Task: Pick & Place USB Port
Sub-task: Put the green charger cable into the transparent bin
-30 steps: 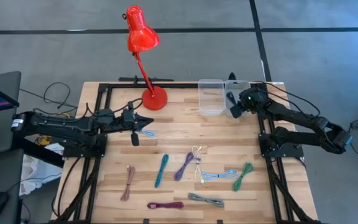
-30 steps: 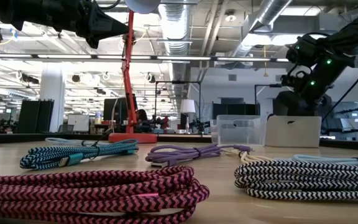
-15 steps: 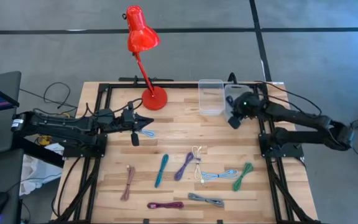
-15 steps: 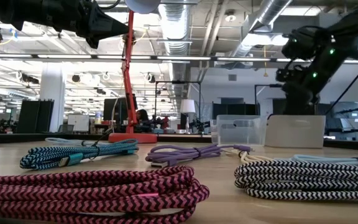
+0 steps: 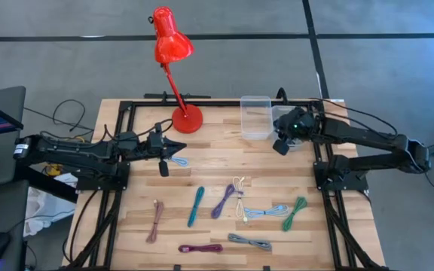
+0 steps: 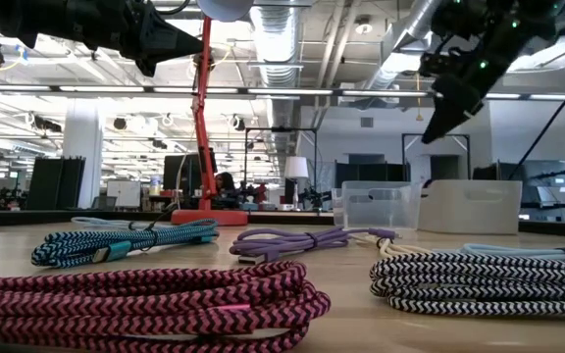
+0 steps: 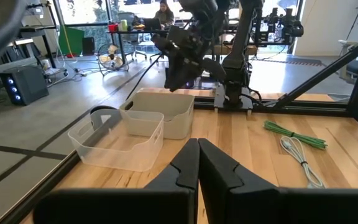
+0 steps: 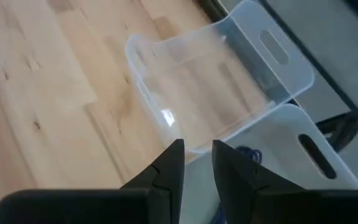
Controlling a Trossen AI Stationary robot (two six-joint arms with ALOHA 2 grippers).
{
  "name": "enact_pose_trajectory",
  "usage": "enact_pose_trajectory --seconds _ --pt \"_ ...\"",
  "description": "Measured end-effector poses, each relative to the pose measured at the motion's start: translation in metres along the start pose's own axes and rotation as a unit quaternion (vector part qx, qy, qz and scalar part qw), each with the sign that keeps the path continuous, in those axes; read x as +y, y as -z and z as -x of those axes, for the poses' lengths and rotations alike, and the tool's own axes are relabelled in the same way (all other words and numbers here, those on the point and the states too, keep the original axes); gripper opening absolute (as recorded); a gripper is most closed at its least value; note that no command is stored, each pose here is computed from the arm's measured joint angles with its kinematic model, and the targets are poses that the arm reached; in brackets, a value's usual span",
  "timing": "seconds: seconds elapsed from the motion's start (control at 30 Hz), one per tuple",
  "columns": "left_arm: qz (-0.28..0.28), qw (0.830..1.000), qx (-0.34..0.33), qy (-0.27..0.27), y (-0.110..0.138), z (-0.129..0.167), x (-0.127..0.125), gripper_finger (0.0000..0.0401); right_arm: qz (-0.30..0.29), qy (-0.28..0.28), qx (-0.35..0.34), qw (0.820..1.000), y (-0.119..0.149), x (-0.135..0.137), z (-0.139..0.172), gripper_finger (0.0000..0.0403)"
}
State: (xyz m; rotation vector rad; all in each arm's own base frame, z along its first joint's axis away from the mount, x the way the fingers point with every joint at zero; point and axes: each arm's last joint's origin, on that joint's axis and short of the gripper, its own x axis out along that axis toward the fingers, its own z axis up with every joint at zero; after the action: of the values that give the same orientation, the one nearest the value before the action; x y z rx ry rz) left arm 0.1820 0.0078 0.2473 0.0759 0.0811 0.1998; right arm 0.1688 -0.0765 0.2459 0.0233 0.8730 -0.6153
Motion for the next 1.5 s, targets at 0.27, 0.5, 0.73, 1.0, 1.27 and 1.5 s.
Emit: enact_pose_trajectory --seconds 0.27,0.5,0.73,1.0,1.27,1.5 --pt "0.000 1.000 0.000 0.000 0.000 0.000 0.000 0.0006 0.015 -0.092 0.064 0.994 0.005 0.016 0.016 0.0075" --pt "0.000 1.000 0.000 0.000 0.000 0.000 0.000 0.0006 0.046 -0.191 0.098 0.976 0.012 0.042 0.031 0.0075" --pt "0.000 1.000 0.000 0.000 0.000 0.000 0.000 0.0006 0.056 -0.258 0.137 0.955 0.023 0.067 0.045 0.0075" --pt "0.000 1.000 0.000 0.000 0.000 0.000 0.000 0.0006 0.099 -0.303 0.142 0.937 0.033 0.089 0.061 0.0075" --pt "0.000 1.000 0.000 0.000 0.000 0.000 0.000 0.0006 0.093 -0.358 0.183 0.911 0.047 0.107 0.079 0.0063" --pt "0.000 1.000 0.000 0.000 0.000 0.000 0.000 0.0006 0.122 -0.366 0.217 0.897 0.061 0.124 0.089 0.0060"
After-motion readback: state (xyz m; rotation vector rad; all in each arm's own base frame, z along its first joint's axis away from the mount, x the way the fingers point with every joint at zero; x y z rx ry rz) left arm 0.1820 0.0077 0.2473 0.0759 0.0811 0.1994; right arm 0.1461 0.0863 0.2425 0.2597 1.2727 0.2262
